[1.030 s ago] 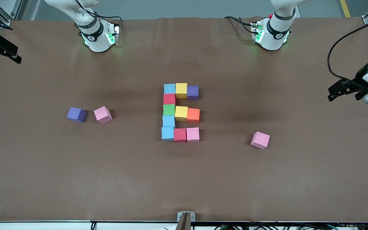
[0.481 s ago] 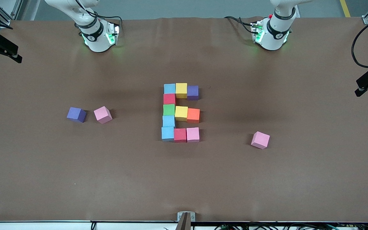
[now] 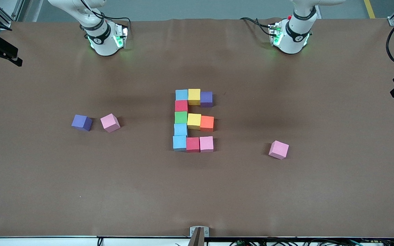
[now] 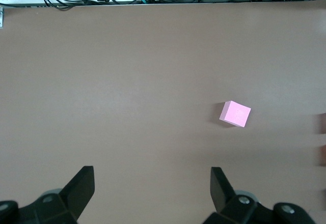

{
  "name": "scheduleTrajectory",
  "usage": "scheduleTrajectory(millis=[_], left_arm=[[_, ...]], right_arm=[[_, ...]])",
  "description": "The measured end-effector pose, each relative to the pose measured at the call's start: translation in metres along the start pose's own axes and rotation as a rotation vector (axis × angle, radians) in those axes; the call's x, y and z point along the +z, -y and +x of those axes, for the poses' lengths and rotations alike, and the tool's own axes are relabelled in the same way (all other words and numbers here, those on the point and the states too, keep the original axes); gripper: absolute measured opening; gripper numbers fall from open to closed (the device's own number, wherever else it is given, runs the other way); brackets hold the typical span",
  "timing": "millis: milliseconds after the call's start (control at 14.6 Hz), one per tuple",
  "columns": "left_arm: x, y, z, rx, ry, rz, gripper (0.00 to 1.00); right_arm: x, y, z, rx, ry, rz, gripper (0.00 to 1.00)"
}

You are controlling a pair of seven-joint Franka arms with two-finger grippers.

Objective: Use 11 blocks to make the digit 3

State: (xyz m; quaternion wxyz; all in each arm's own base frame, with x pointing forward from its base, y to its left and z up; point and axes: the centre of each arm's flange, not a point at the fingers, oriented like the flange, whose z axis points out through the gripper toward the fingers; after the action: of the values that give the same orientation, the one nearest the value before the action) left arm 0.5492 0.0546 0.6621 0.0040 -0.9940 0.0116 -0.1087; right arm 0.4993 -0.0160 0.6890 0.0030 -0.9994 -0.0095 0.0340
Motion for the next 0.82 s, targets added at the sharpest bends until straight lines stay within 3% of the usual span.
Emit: scheduleTrajectory(millis=[824], left_arm=[[-0.003,-0.018,0.003,0.03,-0.005,0.0,1.0]], right_arm=[[0.0,0.0,0.0,-0.001,0.001,0.0,1.0]])
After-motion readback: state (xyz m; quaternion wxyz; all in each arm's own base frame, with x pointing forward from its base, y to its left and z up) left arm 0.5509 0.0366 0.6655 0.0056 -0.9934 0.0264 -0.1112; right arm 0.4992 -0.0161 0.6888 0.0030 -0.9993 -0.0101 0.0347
